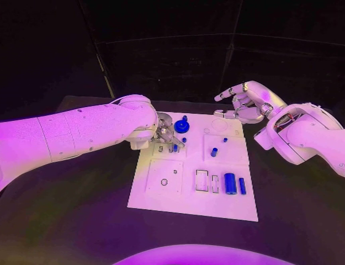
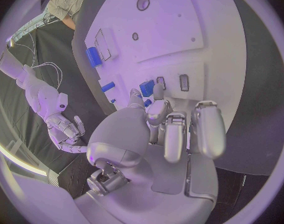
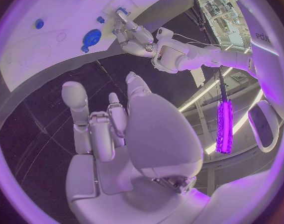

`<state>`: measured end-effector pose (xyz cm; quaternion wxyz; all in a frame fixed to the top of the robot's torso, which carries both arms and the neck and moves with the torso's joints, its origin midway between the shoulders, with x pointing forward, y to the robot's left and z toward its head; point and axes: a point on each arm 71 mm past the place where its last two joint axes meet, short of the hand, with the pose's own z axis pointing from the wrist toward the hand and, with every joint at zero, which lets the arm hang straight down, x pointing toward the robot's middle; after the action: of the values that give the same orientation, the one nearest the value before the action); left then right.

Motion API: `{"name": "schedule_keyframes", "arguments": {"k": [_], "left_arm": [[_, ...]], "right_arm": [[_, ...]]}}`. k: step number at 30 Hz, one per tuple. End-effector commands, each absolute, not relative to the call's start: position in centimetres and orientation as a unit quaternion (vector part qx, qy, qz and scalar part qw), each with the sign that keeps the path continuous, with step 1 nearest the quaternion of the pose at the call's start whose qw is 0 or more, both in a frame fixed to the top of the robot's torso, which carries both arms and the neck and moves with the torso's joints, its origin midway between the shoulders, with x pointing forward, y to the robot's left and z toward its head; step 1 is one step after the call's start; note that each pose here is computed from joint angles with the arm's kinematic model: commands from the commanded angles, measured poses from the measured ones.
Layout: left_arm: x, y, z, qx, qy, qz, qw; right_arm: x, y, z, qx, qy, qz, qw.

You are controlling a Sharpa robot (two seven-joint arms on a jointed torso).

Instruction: Assemble the parts on the task board

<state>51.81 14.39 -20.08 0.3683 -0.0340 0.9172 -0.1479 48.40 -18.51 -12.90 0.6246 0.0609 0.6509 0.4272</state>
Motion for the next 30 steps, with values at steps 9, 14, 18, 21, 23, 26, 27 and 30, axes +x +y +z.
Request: {"name": "schedule_keyframes", "arguments": {"k": [9,14,18,21,23,26,27,30], "left_arm": [[51.70,14.22,-19.98,-0.027,0.918,-0.146,0.368],[51.64,14.17,-19.97,-0.026,0.918,-0.147,0.367],[51.60,14.14,-19.95,-0.026,0.918,-0.149,0.367],[51.57,14.11,-19.90,-0.027,0.916,-0.153,0.370],[51.54,14.16,-19.82,-0.030,0.913,-0.159,0.374],[51.47,14.30,-19.76,-0.038,0.911,-0.166,0.375],[51.41,14.39,-19.73,-0.042,0.910,-0.170,0.375],[51.27,14.59,-19.66,-0.054,0.908,-0.179,0.375]], "right_arm": [[48.56,-18.40,-12.90,0.054,0.654,0.424,0.624],[48.60,-18.33,-12.93,0.054,0.655,0.423,0.624],[48.65,-18.28,-12.97,0.054,0.656,0.423,0.623],[48.70,-18.27,-13.00,0.054,0.657,0.422,0.623],[48.74,-18.27,-13.03,0.054,0.657,0.421,0.623],[48.82,-18.31,-13.06,0.055,0.658,0.421,0.622],[48.86,-18.32,-13.08,0.056,0.658,0.420,0.622],[48.94,-18.35,-13.13,0.057,0.659,0.419,0.622]]}}
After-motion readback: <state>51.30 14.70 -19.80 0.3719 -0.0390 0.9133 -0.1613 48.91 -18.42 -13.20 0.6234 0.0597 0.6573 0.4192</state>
